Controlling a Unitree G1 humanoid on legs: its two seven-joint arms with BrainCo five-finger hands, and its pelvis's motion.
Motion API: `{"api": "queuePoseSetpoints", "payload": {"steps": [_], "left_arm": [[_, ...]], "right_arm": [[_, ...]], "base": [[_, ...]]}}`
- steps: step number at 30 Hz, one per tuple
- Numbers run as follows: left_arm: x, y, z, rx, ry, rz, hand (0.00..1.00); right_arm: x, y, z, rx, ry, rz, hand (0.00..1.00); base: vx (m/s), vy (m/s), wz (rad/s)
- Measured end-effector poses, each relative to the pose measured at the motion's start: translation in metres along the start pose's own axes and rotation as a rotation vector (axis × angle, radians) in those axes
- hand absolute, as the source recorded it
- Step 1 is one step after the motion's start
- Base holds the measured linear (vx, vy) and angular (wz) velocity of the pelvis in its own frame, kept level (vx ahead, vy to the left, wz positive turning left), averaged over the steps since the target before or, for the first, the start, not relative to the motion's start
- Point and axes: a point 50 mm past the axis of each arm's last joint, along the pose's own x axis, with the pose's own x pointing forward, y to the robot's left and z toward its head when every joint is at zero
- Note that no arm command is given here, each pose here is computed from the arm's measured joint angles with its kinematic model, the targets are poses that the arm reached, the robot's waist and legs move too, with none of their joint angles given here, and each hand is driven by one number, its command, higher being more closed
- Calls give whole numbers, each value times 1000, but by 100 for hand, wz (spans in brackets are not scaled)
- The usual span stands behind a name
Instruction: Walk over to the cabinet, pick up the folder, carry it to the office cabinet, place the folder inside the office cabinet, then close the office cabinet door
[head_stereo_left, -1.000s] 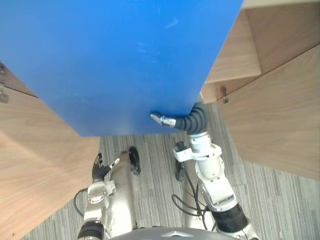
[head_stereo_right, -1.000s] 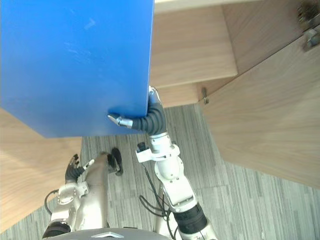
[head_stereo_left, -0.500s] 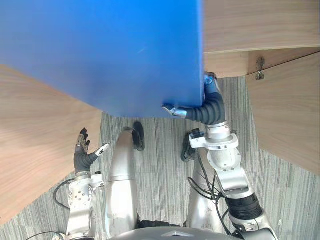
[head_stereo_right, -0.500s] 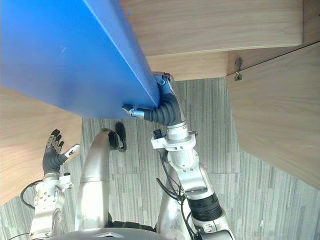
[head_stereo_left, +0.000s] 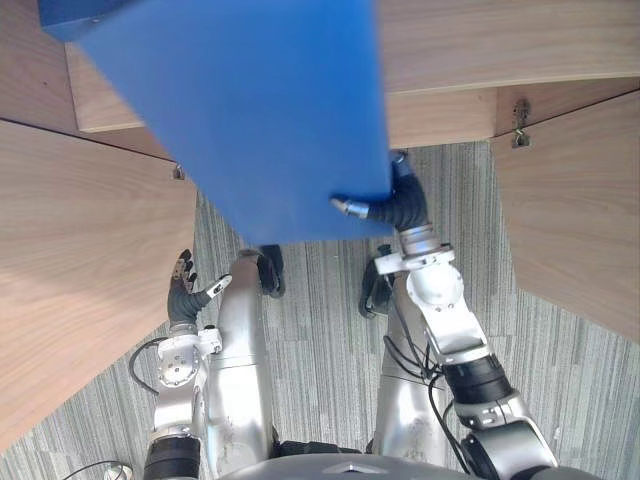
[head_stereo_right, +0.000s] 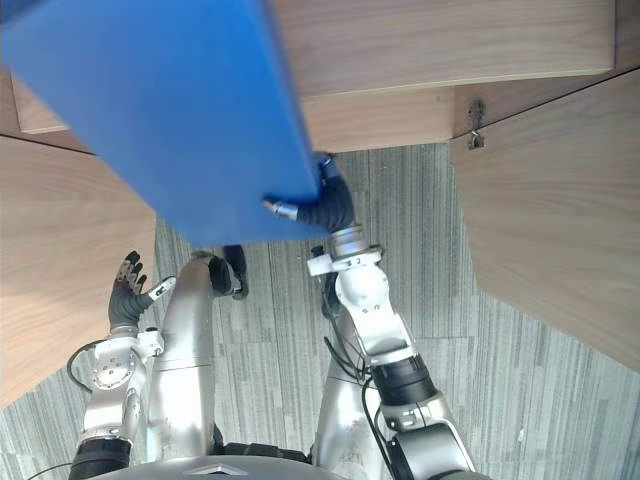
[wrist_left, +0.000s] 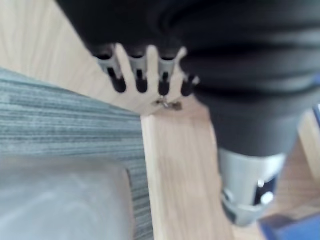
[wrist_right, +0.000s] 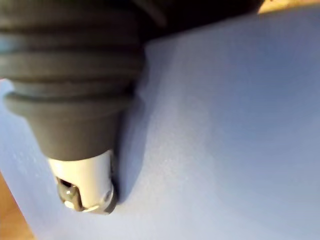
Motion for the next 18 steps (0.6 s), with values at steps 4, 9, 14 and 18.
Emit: {"api": "queuePoseSetpoints", "payload": {"steps": [4,9,14,18], "left_arm": [[3,0,-1,-34,8,2,0],[8,0,1,-59,0,7,0],[12,0,-3,-91,17,35,0],[13,1,-9,-113,47,48,0]], "right_arm": [[23,-32,5,207,-37,-153,100],[46,-51,11,387,-81,-248,100],[64,-63,9,528,-86,-324,100],[84,-69,11,617,-79,-370,100]], "base": [[-42,-46,6],[-30,-51,3],[-31,-41,8],[-36,-34,5]]}}
